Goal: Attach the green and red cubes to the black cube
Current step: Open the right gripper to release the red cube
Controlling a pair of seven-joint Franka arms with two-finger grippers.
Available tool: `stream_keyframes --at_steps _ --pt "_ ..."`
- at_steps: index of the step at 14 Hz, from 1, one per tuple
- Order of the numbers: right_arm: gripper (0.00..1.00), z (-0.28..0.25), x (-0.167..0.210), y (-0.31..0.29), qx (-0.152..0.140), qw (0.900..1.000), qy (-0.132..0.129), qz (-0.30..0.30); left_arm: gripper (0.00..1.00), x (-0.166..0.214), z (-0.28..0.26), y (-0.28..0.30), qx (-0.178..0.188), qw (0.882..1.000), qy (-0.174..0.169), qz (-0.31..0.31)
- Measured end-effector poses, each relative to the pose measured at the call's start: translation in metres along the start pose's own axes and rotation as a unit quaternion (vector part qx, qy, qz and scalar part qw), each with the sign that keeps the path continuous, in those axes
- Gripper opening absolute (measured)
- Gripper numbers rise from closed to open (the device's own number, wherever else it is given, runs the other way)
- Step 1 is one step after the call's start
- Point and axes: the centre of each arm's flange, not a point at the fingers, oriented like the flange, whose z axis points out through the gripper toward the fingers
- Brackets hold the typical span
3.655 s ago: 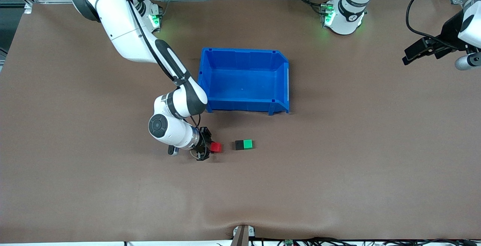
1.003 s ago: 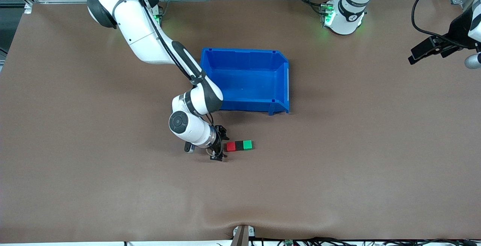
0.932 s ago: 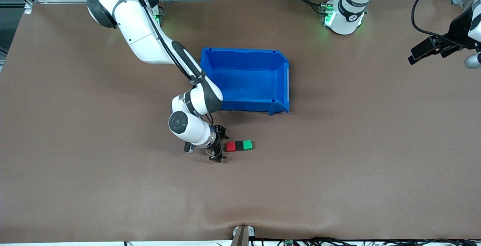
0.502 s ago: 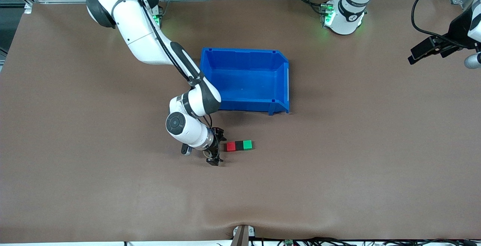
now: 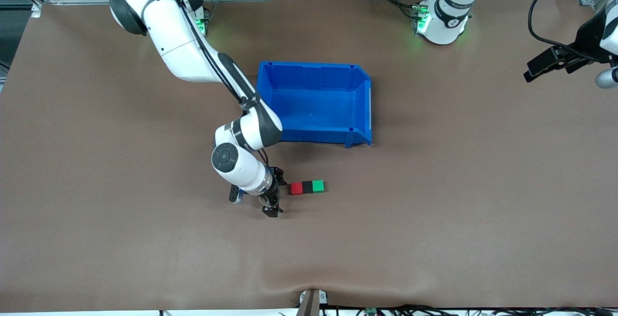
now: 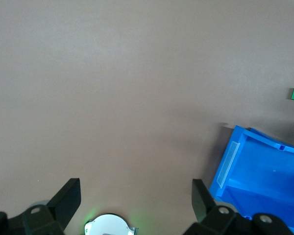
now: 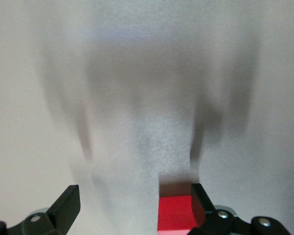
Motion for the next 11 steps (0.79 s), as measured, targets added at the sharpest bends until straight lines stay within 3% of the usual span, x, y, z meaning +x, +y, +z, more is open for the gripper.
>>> stream_keyframes --at_steps 11 --pt "1.00 -0.024 0.001 -0.008 -0.016 1.000 0.012 0.000 1.00 0.000 0.000 0.000 0.000 1.000 -0.001 0.000"
